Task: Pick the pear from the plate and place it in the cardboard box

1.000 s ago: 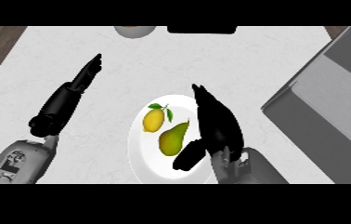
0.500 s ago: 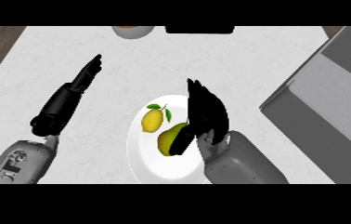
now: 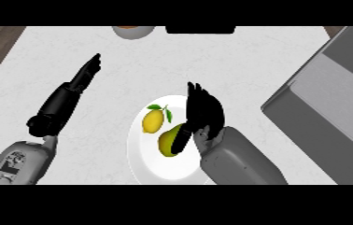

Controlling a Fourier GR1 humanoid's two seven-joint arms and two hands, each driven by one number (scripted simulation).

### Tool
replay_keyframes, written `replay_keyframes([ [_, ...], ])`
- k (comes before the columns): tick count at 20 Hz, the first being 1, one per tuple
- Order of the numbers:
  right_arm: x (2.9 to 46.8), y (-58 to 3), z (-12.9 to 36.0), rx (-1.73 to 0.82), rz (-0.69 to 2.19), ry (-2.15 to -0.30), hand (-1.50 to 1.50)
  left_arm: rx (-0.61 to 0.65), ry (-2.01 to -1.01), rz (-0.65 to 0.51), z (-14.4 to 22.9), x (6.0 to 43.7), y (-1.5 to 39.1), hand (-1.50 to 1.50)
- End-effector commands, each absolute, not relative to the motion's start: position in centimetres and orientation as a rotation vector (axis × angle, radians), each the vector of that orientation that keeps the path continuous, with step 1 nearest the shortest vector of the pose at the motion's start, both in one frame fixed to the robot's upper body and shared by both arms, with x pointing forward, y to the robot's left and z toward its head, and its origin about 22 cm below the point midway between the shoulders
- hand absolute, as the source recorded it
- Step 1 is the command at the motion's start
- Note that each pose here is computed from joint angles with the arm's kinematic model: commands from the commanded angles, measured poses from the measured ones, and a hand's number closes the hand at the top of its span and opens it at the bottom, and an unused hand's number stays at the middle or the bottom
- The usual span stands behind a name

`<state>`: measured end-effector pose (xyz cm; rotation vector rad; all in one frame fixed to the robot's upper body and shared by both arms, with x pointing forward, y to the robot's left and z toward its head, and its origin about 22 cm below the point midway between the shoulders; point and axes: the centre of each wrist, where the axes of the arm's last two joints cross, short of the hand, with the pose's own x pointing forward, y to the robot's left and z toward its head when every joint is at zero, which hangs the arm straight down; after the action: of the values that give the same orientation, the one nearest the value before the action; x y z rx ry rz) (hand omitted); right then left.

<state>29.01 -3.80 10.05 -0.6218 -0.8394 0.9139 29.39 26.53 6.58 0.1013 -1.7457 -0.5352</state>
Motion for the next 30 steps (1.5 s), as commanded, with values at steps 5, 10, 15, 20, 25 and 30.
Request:
replay_keyframes([
  [5, 29.4, -2.7, 11.0, -0.685, 0.845, -0.649, -1.50, 0.083, -1.736, -0.526, 5.5, 29.2, 26.4, 0.00],
  [10, 28.5, -2.5, 8.0, -0.668, 0.864, -0.623, -1.50, 0.089, -1.742, -0.531, 6.3, 28.9, 28.0, 0.00],
  [15, 28.8, -2.0, 6.5, -0.701, 0.861, -0.565, -1.50, 0.089, -1.741, -0.554, 6.3, 28.6, 27.0, 0.00],
  [20, 28.5, -1.6, 6.3, -0.705, 0.854, -0.550, -1.50, 0.111, -1.758, -0.551, 7.7, 29.7, 27.5, 0.00],
  [25, 27.7, -2.5, 4.3, -0.645, 0.860, -0.563, -1.50, 0.114, -1.759, -0.514, 6.6, 29.8, 26.2, 0.00],
  [30, 27.5, -1.4, 4.0, -0.686, 0.943, -0.708, 1.50, 0.084, -1.741, -0.526, 5.5, 28.5, 26.3, 0.00],
])
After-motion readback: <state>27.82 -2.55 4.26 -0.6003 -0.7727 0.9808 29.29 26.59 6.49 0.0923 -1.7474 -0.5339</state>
